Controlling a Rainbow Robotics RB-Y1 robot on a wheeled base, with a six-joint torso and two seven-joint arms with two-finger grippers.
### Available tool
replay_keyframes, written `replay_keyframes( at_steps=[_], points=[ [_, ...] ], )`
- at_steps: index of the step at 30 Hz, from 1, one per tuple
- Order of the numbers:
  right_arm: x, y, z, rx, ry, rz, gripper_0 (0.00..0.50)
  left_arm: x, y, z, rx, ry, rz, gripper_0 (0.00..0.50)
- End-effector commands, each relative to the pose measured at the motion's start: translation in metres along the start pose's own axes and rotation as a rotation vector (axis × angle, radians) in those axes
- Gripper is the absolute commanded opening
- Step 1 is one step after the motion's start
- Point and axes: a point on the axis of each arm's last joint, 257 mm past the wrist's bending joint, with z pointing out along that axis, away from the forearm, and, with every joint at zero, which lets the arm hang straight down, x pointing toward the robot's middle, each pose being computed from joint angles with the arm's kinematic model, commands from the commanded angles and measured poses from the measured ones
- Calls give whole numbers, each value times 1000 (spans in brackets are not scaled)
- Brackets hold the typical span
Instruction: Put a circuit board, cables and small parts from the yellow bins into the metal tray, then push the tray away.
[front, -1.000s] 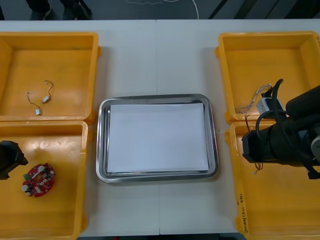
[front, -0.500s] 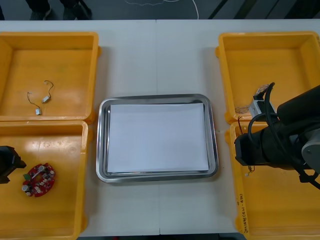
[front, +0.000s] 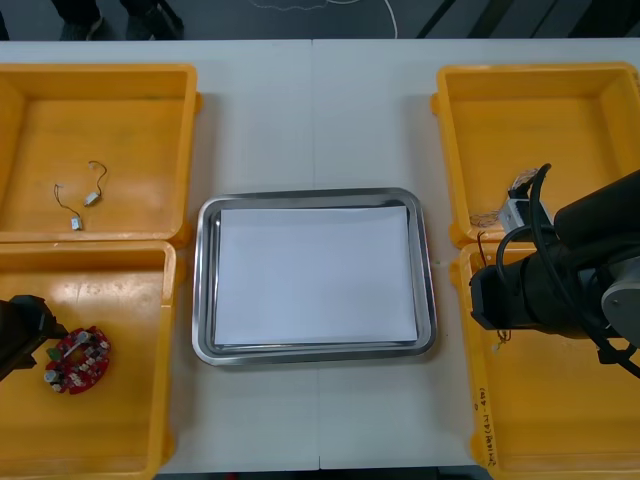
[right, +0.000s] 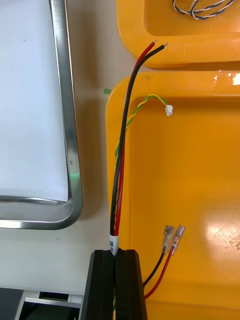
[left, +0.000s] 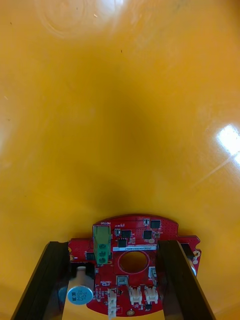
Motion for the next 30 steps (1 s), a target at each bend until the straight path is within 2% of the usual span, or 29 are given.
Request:
replay_keyframes(
  at_steps=[1,11,18,24,27,29,30],
  points=[
    [-9,5,-1,-4,-15,-37,0,-7,6,1,-20,-14,136,500],
    [-8,1,0,3,1,-25,0,-8,8,6,-16,-13,133,500],
    [-15,3,-4,-23,-18,-17,0,-7,8,11,-15,-9,135,500],
    [-17,1,-5,-17,-25,-23,0,-6,8,12,-10,-5,137,499],
    [-18,0,-5,-15,-27,-26,0,-6,8,12,-9,-6,140,418],
    [-18,-1,-5,-14,-26,-26,0,-6,8,13,-8,-5,140,275],
    [-18,-1,-5,-15,-26,-25,0,-6,8,12,-9,-6,140,229]
  ],
)
